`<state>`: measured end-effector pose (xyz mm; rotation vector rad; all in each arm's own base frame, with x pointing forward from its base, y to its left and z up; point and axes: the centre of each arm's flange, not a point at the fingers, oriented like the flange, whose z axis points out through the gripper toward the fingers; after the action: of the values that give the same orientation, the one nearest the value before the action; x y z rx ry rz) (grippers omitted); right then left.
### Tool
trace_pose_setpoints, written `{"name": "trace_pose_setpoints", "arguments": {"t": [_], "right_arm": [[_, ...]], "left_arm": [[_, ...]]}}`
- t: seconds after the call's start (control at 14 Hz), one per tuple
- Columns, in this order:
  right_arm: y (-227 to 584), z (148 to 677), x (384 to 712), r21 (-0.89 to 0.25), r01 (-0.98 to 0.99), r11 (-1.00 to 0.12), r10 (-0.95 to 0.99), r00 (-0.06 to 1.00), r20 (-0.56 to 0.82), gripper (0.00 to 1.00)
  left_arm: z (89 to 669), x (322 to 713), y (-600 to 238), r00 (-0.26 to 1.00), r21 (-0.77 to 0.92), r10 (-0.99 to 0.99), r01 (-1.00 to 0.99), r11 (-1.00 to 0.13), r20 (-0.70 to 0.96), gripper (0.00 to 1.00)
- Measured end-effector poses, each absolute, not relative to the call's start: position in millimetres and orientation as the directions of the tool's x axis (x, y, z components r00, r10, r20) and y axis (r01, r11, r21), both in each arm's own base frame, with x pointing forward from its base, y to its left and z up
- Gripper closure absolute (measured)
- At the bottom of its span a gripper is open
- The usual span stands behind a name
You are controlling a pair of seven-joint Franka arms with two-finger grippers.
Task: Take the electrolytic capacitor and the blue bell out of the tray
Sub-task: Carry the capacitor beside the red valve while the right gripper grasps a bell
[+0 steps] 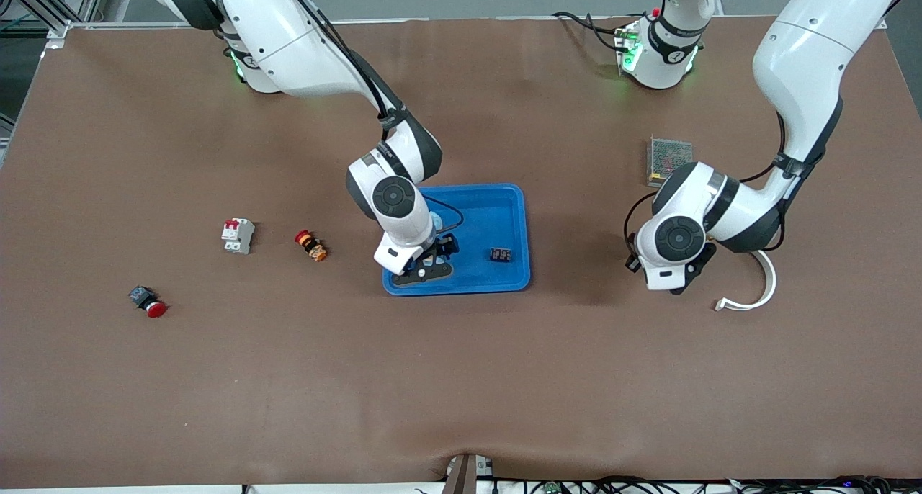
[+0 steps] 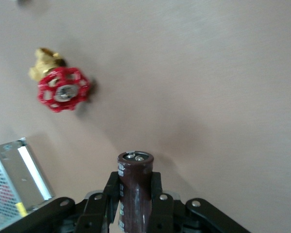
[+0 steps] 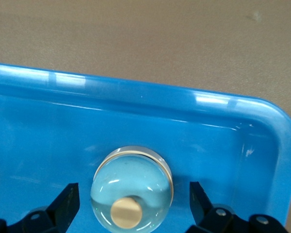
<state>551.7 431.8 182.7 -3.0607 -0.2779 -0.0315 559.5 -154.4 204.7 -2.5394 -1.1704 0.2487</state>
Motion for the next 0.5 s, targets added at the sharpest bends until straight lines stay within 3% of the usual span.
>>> {"name": "trace_pose_setpoints", "arguments": {"t": [0.36,0.5], "right_arm": [[433.6,179.9,549.5,-0.064,0.184,-0.981,0.183,0.983,0.023,0.04],[433.6,179.9,549.6,-0.064,0.184,-0.981,0.183,0.983,0.023,0.26]], "left_arm": [[194.0,525.3,-137.0,0.652,-0.432,0.758,0.678,-0.594,-0.019,0.70],[188.1,520.5,-126.6,0.644,-0.447,0.764,0.677,-0.584,-0.023,0.70]]}}
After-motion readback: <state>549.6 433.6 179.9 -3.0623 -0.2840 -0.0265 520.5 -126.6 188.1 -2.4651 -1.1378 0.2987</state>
